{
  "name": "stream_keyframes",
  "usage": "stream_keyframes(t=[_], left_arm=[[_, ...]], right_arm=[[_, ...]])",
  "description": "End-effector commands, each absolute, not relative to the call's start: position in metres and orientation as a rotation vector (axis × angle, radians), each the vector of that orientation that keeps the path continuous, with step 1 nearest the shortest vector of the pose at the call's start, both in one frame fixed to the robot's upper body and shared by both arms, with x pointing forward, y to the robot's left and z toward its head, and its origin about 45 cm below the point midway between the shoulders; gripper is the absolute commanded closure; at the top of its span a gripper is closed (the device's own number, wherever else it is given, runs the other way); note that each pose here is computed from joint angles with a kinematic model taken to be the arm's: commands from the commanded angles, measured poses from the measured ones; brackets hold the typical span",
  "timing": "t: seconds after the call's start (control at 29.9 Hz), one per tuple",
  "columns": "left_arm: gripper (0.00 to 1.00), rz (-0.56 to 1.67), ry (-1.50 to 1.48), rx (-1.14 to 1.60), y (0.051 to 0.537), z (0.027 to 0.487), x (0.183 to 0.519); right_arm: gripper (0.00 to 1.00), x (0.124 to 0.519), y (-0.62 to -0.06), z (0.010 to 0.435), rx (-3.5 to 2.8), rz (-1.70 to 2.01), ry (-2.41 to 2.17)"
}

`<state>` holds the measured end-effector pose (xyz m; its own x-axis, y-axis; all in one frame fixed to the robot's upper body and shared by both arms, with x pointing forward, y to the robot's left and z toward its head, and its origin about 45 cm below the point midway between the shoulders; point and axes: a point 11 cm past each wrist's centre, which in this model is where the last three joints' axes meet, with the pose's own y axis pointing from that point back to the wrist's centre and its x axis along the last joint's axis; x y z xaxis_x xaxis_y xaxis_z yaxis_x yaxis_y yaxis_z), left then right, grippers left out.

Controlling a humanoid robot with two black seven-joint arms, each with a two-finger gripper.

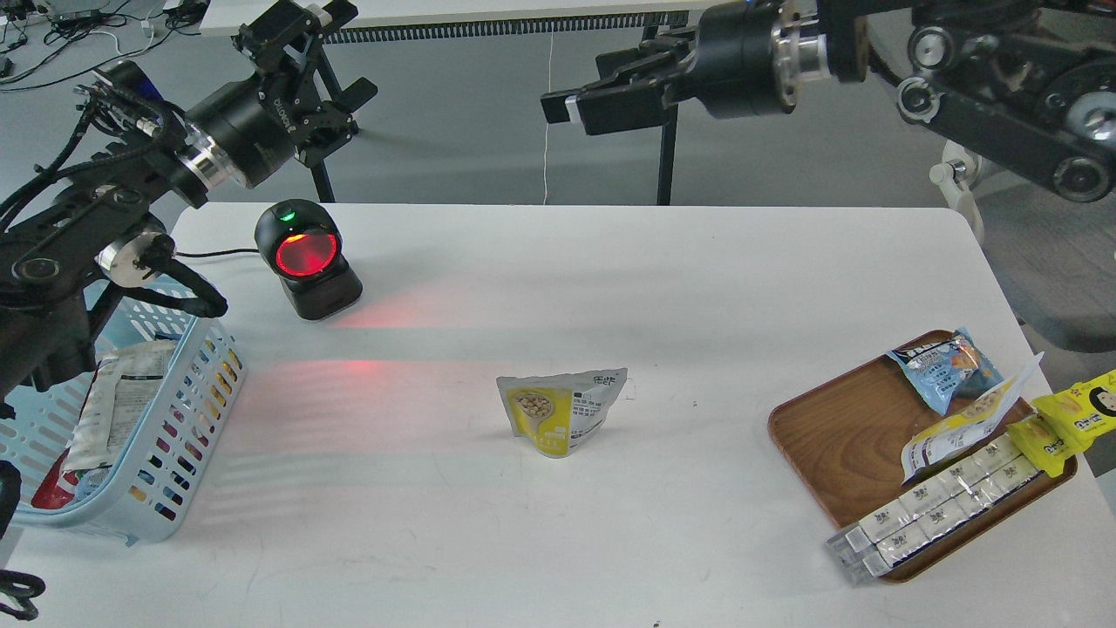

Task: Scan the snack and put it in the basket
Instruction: 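Open the right gripper and withdraw it away from the pouch, then reach the left gripper to the yellow pouch and grasp it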

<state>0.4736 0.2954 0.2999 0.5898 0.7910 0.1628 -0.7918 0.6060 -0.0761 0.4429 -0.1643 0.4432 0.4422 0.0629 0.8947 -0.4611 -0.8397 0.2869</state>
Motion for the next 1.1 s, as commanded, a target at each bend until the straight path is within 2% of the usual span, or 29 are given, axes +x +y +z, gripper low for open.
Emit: stream_keyframes(t=[0.0, 0.07, 0.2, 0.33, 0.47, 0.74, 0.97, 1.07], left_arm=[[0.00, 0.911, -0.194, 0.002, 0.293, 0.303, 0.473], [0.00, 0.892, -0.218, -0.011, 0.287, 0.315, 0.475], [0.00, 0.823, -0.353, -0.037, 0.278, 0.375, 0.474], [0.00, 0.706, -0.493, -0.074, 0.241, 0.435, 0.468], [0.00, 0.572, -0.585, -0.104, 0.200, 0.469, 0.449], [0.00, 0.153, -0.874, 0.228, 0.123, 0.425, 0.392], [0.00, -0.076, -1.041, 0.363, 0.093, 0.409, 0.361], [0.00, -0.204, -1.108, 0.452, 0.074, 0.386, 0.353]], right_arm=[[0.01, 0.447, -0.203, 0.452, 2.334, 1.257, -0.551], [0.02, 0.449, -0.224, 0.453, 2.436, 1.146, -0.699], [0.02, 0.451, -0.274, 0.445, 2.700, 0.770, -1.088], [0.02, 0.449, -0.308, 0.440, 2.807, 0.521, -1.344], [0.02, 0.447, -0.323, 0.441, 2.832, 0.441, -1.447], [0.01, 0.448, -0.343, 0.427, 2.949, 0.115, -1.702], [0.04, 0.440, -0.350, 0.379, 2.974, -0.176, -1.753], [0.04, 0.436, -0.349, 0.359, 2.971, -0.258, -1.767]])
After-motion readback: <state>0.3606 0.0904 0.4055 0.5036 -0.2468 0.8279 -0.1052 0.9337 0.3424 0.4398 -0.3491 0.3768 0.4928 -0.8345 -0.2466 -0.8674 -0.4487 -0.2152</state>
